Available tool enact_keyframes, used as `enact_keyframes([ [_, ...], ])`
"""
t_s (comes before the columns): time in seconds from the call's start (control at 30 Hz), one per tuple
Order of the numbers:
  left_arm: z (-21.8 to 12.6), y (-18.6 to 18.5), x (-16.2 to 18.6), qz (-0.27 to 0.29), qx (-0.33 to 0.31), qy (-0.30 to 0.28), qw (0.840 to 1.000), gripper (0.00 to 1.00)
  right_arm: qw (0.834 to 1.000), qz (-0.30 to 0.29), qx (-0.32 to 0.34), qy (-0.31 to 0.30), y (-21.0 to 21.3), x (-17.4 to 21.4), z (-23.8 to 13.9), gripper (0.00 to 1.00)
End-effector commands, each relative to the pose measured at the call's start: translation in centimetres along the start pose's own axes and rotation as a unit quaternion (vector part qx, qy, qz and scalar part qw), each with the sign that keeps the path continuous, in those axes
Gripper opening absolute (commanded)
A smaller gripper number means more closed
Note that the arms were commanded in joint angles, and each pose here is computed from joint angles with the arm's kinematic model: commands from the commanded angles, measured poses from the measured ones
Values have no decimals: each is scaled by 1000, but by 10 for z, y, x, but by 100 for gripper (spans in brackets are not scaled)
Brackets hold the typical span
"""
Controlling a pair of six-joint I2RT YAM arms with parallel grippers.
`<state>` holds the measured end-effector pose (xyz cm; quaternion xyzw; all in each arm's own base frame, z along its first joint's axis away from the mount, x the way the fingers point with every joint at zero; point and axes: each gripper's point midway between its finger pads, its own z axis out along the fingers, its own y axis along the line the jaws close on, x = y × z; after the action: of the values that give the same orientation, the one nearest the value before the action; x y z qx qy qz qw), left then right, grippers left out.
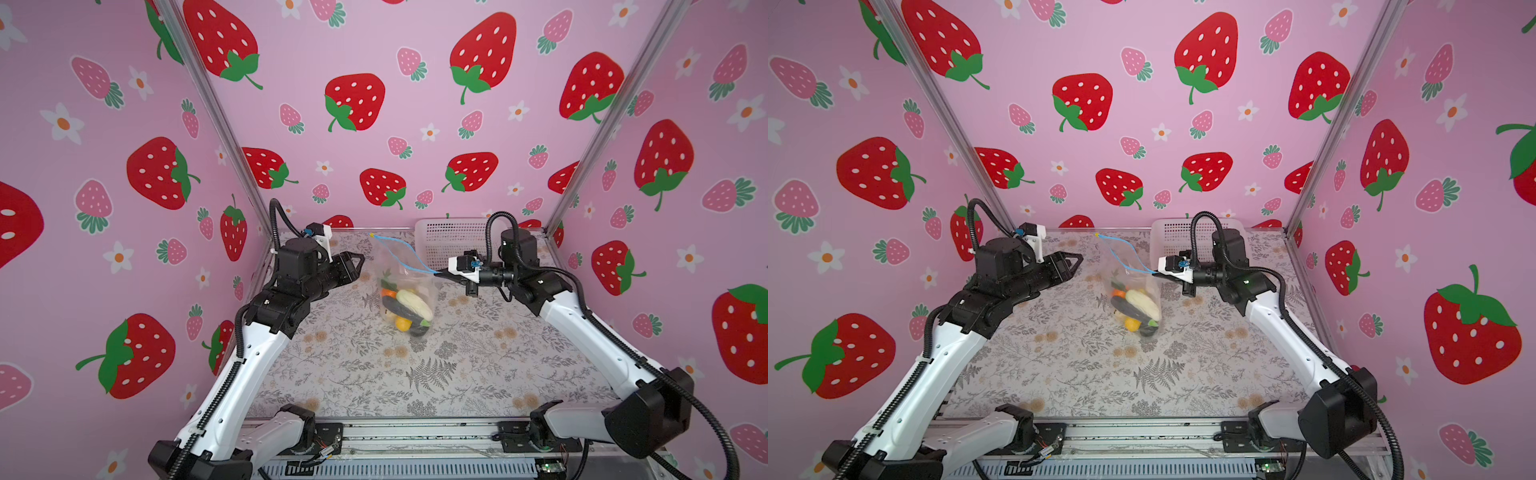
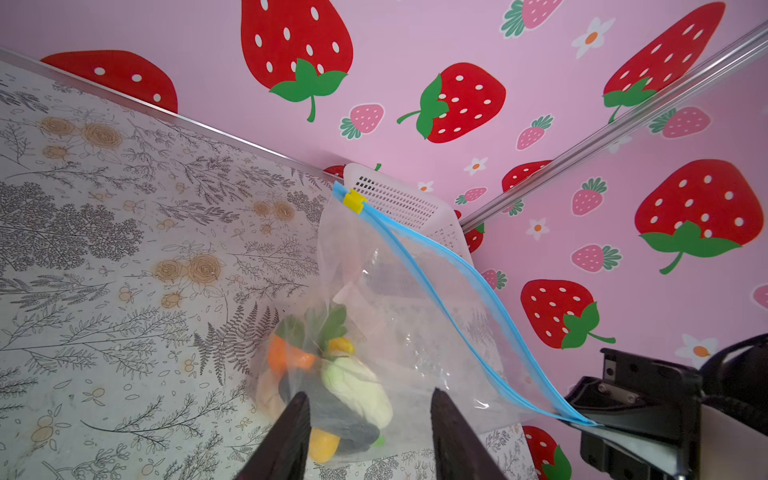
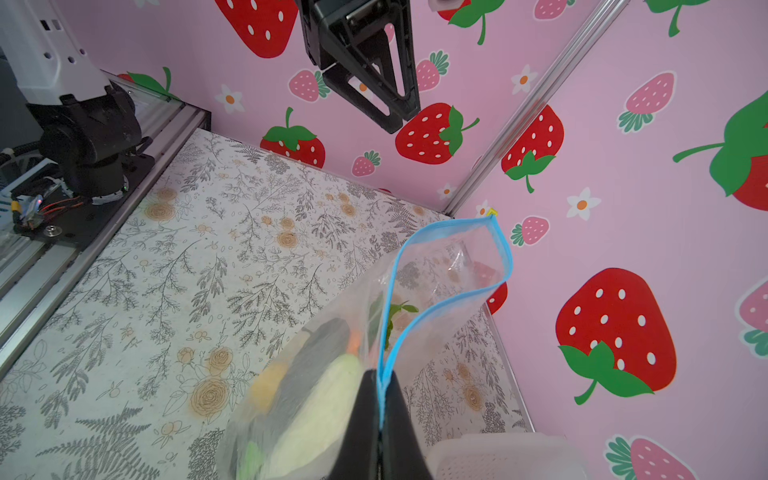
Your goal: Place the food in the zip-top bag and seal the zipper
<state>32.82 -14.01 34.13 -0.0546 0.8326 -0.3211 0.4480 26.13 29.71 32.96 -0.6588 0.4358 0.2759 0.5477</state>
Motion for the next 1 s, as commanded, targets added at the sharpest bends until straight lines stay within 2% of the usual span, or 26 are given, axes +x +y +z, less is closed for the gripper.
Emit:
enact_keyframes([
  [0.0,-3,-14,-9,30,45,-19,998,50,1000,-23,-15,-14,-3,-8,-8,0],
  [0.13,-1,-13,-7,58,72,-47,995,52,999,-16,-29,-12,-8,-5,-16,0],
  [0.37,3,-1,-1,193,97,-123,969,49,998,-19,-53,-11,-10,7,-27,0],
  [0.53,17,14,16,246,160,-111,950,50,997,-27,-66,-25,-8,15,-33,0],
  [0.67,33,24,18,258,183,-89,944,52,996,-27,-76,-32,-5,24,-36,0],
  [0.77,45,28,11,262,199,-82,941,52,996,-25,-82,-35,-4,29,-38,0],
  [0.97,60,20,-5,300,239,-78,920,54,994,-26,-97,-44,-1,29,-42,0],
])
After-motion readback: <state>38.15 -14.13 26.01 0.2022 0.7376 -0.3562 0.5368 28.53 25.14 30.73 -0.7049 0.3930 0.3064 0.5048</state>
